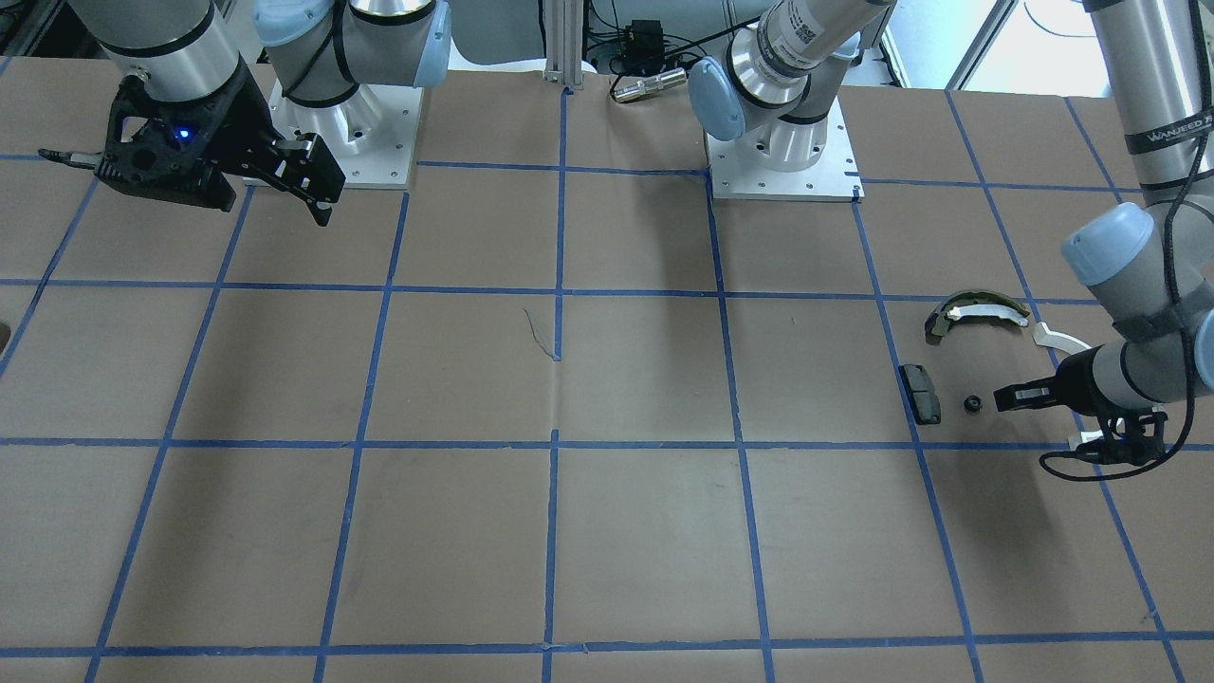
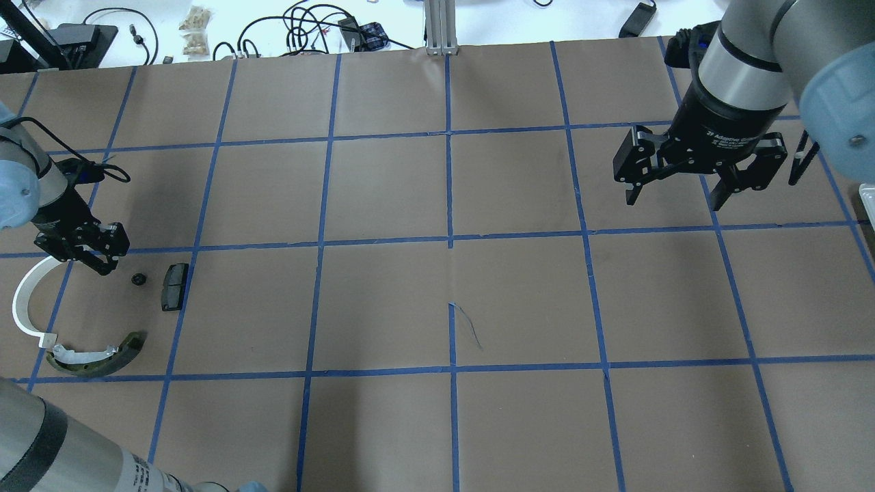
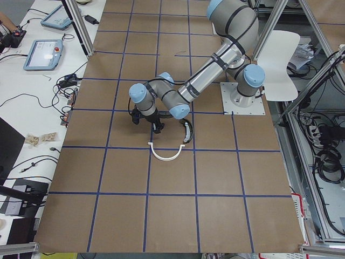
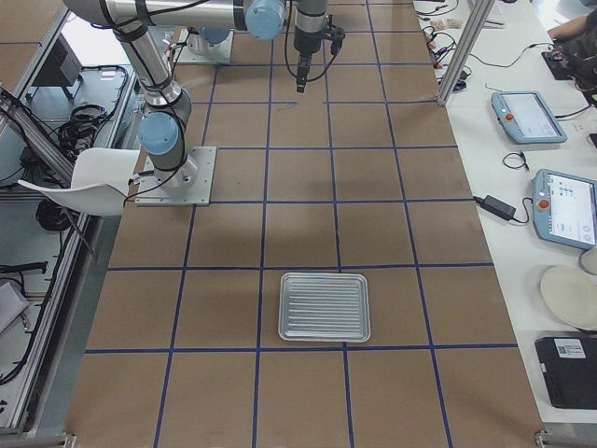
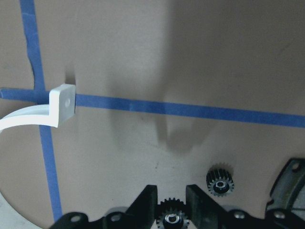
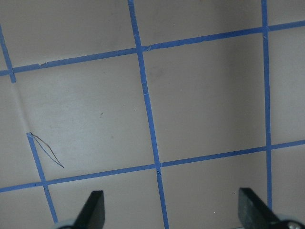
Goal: Place bearing gear from tray to pile
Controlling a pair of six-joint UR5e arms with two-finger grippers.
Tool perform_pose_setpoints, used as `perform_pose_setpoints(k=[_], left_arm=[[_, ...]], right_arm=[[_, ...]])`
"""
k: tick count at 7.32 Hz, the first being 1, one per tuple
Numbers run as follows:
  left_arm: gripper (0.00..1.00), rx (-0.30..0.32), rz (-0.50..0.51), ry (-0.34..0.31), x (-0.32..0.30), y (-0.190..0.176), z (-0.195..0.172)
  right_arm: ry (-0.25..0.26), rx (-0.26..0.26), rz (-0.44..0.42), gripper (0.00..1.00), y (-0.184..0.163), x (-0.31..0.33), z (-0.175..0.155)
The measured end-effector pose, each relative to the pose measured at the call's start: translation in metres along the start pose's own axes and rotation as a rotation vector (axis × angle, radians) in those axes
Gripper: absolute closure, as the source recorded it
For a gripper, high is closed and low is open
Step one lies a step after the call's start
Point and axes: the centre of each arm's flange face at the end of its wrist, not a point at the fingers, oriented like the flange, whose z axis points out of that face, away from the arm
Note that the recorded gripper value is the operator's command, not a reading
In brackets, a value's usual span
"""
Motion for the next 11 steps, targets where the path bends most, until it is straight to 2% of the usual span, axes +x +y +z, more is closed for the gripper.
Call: perform_pose_setpoints(k=[1, 2, 5, 7, 8, 10, 11], left_arm=[[0.43, 0.004, -0.001, 0.012, 0.001, 0.0, 0.0], [0.0, 0.004, 0.001, 0.016, 0.001, 0.0, 0.001], [0.0, -0.001, 0.011, 0.014, 0.001, 0.001, -0.002], [0.0, -0.006, 0.03, -0.002, 0.008, 0.004, -0.033], [0.0, -0.027, 0.052, 0.003, 0.023, 0.005, -0.067], [0.0, -0.07, 0.103, 0.019, 0.098, 0.019, -0.164], [0.0, -0.057, 0.095, 0.045, 0.143, 0.033, -0.206]], right_arm=[[0.001, -0.001, 0.0, 0.0, 0.0, 0.0, 0.0], [0.001, -0.003, 0.0, 0.0, 0.0, 0.0, 0.0], [0.002, -0.005, 0.0, 0.0, 0.001, 0.0, 0.001], [0.002, -0.006, 0.0, 0.0, 0.001, 0.0, 0.001], [0.002, -0.006, 0.0, 0.0, 0.001, 0.0, 0.001], [0.002, -0.006, 0.0, 0.0, 0.001, 0.0, 0.001], [0.002, -0.005, 0.0, 0.0, 0.001, 0.0, 0.0]])
